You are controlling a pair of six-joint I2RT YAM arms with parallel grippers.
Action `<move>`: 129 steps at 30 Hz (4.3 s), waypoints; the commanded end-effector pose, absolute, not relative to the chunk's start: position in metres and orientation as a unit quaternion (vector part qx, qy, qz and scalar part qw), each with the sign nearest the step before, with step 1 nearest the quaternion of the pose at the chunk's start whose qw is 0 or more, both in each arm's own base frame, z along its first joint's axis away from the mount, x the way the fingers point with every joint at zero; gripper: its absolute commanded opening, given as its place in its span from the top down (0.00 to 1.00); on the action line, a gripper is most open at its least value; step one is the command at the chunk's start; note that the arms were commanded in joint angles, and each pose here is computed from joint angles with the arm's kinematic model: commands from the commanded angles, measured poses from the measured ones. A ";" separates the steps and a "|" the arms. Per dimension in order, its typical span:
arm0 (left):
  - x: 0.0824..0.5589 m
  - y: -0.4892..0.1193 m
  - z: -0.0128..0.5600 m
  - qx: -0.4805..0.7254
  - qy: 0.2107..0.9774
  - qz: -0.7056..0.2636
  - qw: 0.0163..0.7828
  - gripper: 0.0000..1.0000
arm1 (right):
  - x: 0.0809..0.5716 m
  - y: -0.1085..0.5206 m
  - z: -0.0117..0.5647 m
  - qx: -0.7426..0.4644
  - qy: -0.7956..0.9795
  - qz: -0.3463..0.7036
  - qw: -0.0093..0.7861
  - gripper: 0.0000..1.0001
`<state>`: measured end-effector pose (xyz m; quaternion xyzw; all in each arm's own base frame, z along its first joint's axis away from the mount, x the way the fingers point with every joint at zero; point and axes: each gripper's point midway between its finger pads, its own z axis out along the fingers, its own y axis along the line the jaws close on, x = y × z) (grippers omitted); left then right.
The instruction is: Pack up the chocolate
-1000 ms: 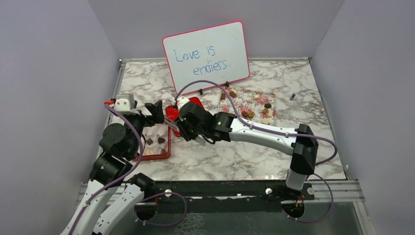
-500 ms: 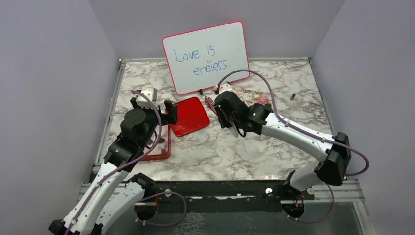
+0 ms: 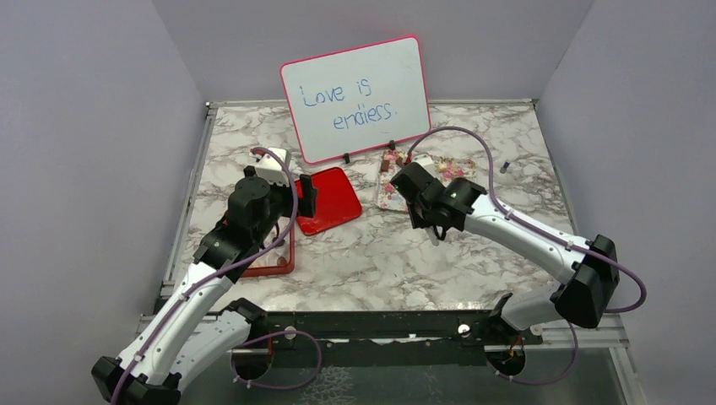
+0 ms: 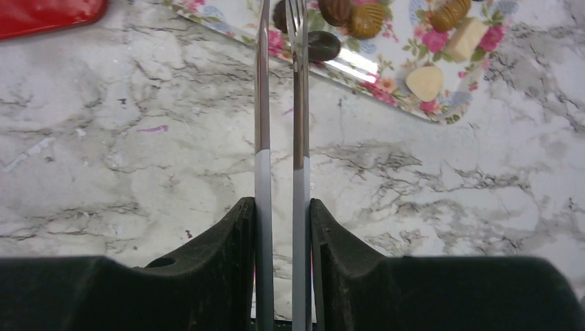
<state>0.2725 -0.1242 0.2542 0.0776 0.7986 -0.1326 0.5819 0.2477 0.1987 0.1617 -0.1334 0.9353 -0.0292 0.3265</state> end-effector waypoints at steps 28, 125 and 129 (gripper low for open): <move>0.269 -0.130 0.251 0.101 0.795 -0.141 0.581 0.01 | 0.255 0.138 0.144 -0.053 0.957 -0.048 0.281 0.62; 0.217 -0.020 0.377 -0.132 0.645 -0.092 0.747 0.01 | 0.206 0.449 0.199 -0.362 0.832 0.247 0.341 0.73; 0.214 -0.018 0.378 -0.136 0.641 -0.097 0.749 0.01 | 0.202 0.461 0.192 -0.374 0.829 0.249 0.335 0.72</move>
